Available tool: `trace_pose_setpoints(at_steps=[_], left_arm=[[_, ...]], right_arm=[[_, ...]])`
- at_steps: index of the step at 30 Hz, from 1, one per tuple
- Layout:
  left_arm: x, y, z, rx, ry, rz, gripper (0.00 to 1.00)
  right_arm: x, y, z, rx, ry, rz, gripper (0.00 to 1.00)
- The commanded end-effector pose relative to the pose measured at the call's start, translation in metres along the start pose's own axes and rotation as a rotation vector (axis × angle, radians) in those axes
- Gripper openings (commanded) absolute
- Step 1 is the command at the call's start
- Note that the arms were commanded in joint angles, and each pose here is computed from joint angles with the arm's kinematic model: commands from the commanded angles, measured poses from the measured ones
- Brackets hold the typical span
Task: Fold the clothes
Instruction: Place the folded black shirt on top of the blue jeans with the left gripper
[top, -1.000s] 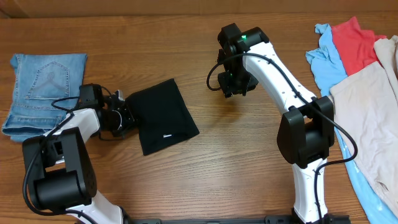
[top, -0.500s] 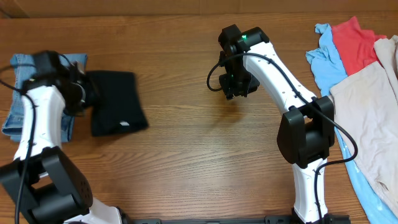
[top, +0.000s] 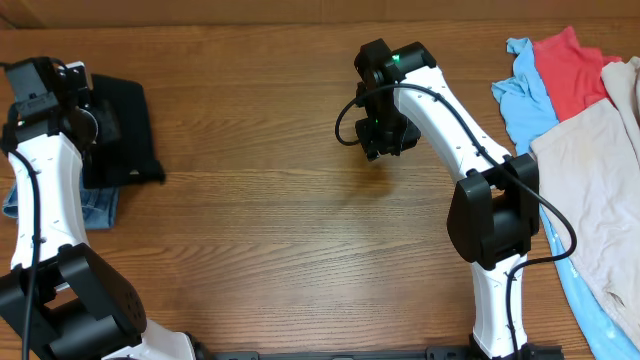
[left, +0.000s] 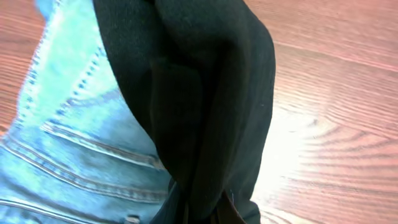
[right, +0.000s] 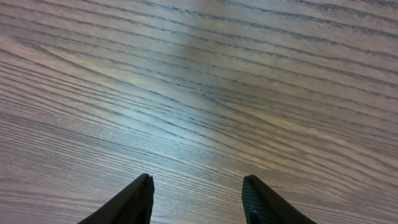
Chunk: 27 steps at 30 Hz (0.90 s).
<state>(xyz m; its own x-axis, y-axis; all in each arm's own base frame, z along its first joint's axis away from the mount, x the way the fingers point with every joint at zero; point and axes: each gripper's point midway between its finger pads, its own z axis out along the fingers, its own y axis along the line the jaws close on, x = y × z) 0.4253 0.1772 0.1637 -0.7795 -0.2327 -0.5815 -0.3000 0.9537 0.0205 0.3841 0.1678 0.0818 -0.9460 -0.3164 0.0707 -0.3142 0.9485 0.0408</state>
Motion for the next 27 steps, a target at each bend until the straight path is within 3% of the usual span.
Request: trace_pose_setpoints(at_steps=[1,13,26,27], left_arm=[[-0.024,0.027,-0.015,-0.072,-0.085,0.008,0.04],[-0.013,0.095,0.046,-0.135,-0.079,-0.096,0.04],[-0.034,0.132,0.07,-0.222,-0.2,-0.107,0.04],[-0.034,0.133,0.071,-0.223,-0.198,-0.102,0.07]], right_arm=[[-0.004,-0.001,-0.019,0.002,-0.054,0.007,0.5],[0.001,-0.001,-0.018,-0.003,-0.031,0.029,0.5],[0.002,0.003,-0.018,-0.023,-0.028,0.041,0.5],[0.002,0.003,-0.018,-0.023,-0.028,0.041,0.5]])
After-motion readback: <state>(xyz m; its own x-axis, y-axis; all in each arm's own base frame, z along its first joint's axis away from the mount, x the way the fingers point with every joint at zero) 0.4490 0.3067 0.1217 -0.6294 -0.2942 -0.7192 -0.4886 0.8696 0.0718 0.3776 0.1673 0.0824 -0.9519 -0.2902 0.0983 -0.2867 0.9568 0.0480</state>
